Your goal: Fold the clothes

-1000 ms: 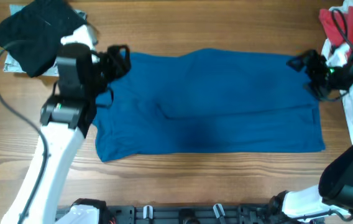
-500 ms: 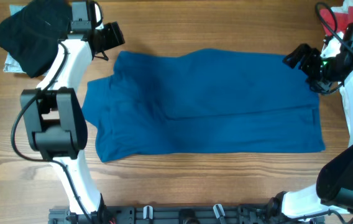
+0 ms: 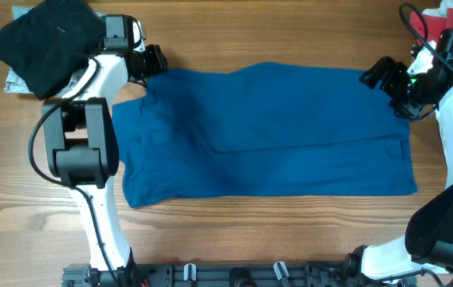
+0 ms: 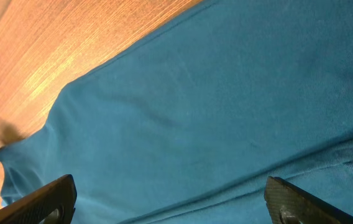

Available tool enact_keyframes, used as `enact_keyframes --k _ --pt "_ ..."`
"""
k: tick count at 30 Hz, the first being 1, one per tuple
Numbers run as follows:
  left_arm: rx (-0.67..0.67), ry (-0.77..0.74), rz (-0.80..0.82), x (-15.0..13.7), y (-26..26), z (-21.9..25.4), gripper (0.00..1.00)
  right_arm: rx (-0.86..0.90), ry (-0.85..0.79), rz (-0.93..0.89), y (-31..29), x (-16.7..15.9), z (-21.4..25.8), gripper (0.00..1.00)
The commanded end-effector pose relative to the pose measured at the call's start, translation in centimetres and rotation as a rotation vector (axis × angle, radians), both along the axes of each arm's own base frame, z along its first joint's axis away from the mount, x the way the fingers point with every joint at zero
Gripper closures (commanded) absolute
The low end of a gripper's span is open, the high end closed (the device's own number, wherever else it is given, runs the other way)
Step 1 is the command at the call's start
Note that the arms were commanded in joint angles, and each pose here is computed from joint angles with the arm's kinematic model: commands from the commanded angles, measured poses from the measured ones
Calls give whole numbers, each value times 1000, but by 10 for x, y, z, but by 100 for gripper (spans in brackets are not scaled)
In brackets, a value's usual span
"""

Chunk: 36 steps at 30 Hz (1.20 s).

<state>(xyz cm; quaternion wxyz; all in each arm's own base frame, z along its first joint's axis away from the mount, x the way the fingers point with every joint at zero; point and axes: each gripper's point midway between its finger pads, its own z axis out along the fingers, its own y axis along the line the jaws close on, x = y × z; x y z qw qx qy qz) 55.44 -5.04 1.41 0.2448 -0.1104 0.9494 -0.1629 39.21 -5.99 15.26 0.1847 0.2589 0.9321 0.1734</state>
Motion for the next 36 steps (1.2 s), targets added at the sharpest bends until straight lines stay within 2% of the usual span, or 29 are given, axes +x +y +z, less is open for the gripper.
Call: enact_keyframes --k 1,2,3,4,5,6,9,11,13,15,17,18,20,22,24,25,26,27,28,30,36 --pt "-25 31 -59 -3 -22 -20 49 -24 -3 13 -2 2 1 3" --pt "-25 25 -61 -2 -23 -18 57 -24 -4 13 -2 2 1 3" --pt "-25 22 -61 -1 -23 -16 72 -24 -4 12 -2 2 1 3" --pt "-25 20 -59 -1 -22 -15 82 -25 -4 12 -2 2 1 3" --pt "-25 13 -54 0 -20 -10 83 -33 -4 9 -4 3 1 4" --pt "-28 4 -43 1 -17 -3 95 -46 0 3 -6 2 0 4" --pt "13 -37 -4 -1 -2 40 96 -51 3 0 -7 2 -1 5" --pt "69 -19 30 -14 9 63 96 -47 5 -6 -7 2 -1 5" --pt "68 85 37 -42 10 66 91 -38 11 -26 -7 2 -1 6" --pt "67 222 49 -72 11 53 91 -37 13 -26 -7 2 -2 7" --pt "72 337 45 -98 11 43 83 -34 21 -25 -6 0 -3 7" --pt "86 442 44 -123 13 38 82 -32 29 -25 -6 -2 -3 7" --pt "112 518 42 -142 17 36 57 -31 32 -25 -6 -2 -4 7" --pt "120 561 13 -153 18 36 16 -31 32 -25 -6 -2 -4 7" --pt "112 510 19 -141 17 36 8 -30 32 -27 -6 -2 -4 7" --pt "85 467 14 -130 13 38 10 -30 33 -28 -6 -2 -4 7" --pt "1 394 -11 -113 -1 45 13 -30 33 -28 -6 -2 -4 7" --pt "-77 320 -42 -96 -14 54 20 -30 33 -27 -6 -2 -4 7" --pt "-88 263 -53 -83 -17 60 25 -30 33 -28 -6 -2 -4 7" --pt "-71 166 -85 -63 -19 64 27 -31 29 -28 -6 -1 -4 7" --pt "-70 268 -82 -71 -19 22 27 -21 41 -28 0 -1 -8 7"
